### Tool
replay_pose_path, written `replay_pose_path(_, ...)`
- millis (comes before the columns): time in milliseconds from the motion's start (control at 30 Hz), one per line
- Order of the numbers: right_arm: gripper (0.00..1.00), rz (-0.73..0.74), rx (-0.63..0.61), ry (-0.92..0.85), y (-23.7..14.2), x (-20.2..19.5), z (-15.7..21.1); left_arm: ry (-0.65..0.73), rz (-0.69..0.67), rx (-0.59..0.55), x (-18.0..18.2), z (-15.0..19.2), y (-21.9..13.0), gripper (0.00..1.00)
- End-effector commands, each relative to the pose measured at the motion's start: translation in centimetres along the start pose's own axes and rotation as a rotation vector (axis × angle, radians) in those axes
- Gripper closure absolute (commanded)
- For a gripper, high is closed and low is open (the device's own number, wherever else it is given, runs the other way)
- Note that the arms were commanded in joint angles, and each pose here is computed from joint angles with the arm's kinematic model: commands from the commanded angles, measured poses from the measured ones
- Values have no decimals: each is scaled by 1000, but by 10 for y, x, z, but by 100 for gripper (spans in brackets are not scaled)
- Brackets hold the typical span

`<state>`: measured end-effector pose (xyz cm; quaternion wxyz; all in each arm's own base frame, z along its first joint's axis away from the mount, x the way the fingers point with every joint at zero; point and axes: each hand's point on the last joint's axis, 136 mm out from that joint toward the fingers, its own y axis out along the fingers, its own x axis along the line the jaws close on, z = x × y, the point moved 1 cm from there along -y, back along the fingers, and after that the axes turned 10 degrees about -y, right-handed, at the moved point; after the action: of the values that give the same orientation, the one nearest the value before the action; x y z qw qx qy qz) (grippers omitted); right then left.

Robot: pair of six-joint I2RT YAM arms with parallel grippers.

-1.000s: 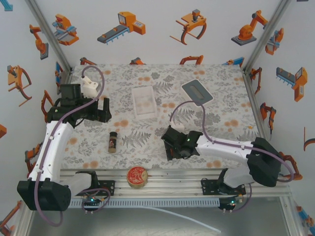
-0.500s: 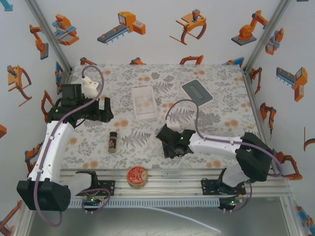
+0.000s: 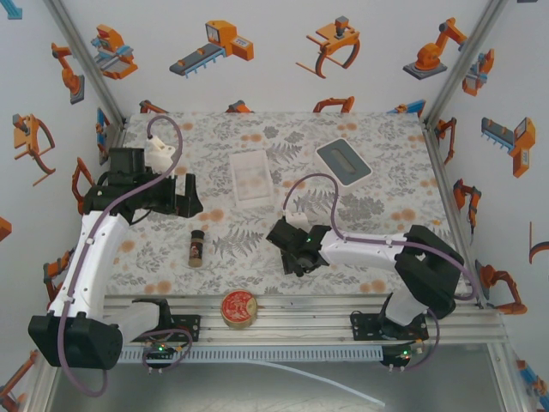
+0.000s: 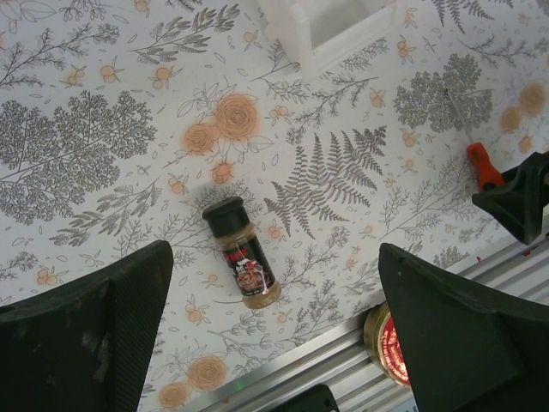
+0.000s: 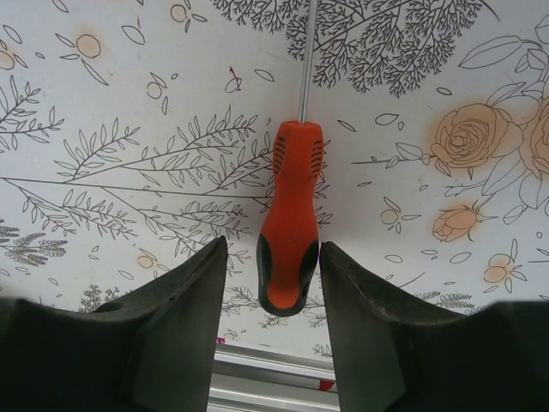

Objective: Put the screwdriver in the bin

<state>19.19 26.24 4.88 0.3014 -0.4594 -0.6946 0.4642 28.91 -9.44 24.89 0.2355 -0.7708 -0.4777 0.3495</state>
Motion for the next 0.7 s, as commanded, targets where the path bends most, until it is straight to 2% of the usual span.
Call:
replay_pose_path(0,54,-5,-10,27,0,3,-3,13,37,-13,-12,-4,-10,3)
replay_pose_path(400,58,19,7,55,8,-3,7,19,46,-3,-16,-2,-11,3)
replay_pose_path(667,67,18,0,63,8,-5,9,68,48,1,-18,0,-13,3)
